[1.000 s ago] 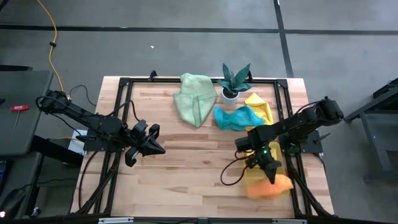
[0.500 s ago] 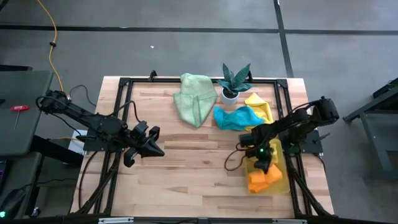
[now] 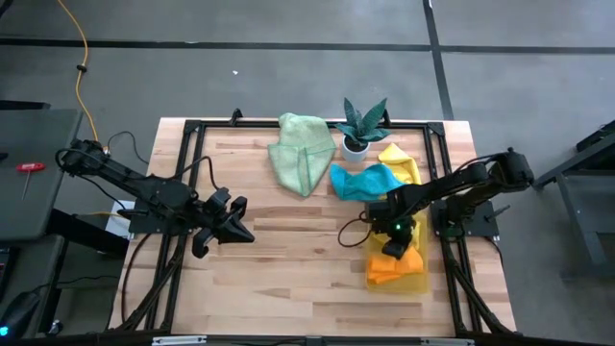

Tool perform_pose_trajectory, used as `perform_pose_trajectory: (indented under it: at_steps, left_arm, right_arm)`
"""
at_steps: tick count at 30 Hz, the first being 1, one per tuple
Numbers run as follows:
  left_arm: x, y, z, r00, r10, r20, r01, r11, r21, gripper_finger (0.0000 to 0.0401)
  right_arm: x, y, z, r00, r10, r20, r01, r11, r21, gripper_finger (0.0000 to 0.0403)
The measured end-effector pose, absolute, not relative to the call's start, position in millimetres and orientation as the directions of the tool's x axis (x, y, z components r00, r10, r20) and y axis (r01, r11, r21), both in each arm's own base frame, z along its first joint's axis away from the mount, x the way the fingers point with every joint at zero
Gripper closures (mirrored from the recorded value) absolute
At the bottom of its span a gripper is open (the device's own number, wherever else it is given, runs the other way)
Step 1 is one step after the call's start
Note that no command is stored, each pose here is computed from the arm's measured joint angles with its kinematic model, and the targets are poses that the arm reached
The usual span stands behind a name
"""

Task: Fold microfiber towels
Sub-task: Put the orange microfiber cloth into the yellow bin

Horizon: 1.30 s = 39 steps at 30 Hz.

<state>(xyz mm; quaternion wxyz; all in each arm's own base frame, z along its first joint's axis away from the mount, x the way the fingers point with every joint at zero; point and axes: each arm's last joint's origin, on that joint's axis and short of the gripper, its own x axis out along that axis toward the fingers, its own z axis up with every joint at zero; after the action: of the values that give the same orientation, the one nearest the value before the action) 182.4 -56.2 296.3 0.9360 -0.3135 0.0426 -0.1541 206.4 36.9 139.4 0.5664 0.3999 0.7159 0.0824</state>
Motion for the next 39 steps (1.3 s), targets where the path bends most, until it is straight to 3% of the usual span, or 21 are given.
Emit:
perform_pose_trajectory:
  at_steps: [7,15,27,33,39]
  left_arm:
    - [182.4,-56.2,295.7,0.949,-0.314,0.01,0.257,0.757,-0.6,0.0401]
    - [182.4,-56.1,294.6,0.95,-0.312,-0.001,0.25,0.76,-0.601,0.0401]
    - [182.4,-56.1,294.3,0.95,-0.312,-0.003,0.248,0.76,-0.6,0.0401]
    - [182.4,-56.1,294.1,0.95,-0.312,-0.005,0.247,0.761,-0.6,0.0401]
    - [182.4,-56.0,293.7,0.95,-0.312,-0.01,0.249,0.774,-0.582,0.0401]
  right_arm:
    - [203.4,34.1,147.8,0.006,0.58,-0.814,0.593,0.653,0.47,0.0403]
    - [198.8,32.0,154.0,0.025,0.504,-0.863,0.783,0.527,0.33,0.0403]
    - [195.6,36.0,153.4,-0.007,0.477,-0.879,0.771,0.562,0.299,0.0401]
    - [190.1,35.3,158.9,-0.026,0.479,-0.877,0.748,0.592,0.301,0.0349]
    - [186.5,32.4,192.7,0.031,0.446,-0.894,0.625,0.689,0.366,0.0278]
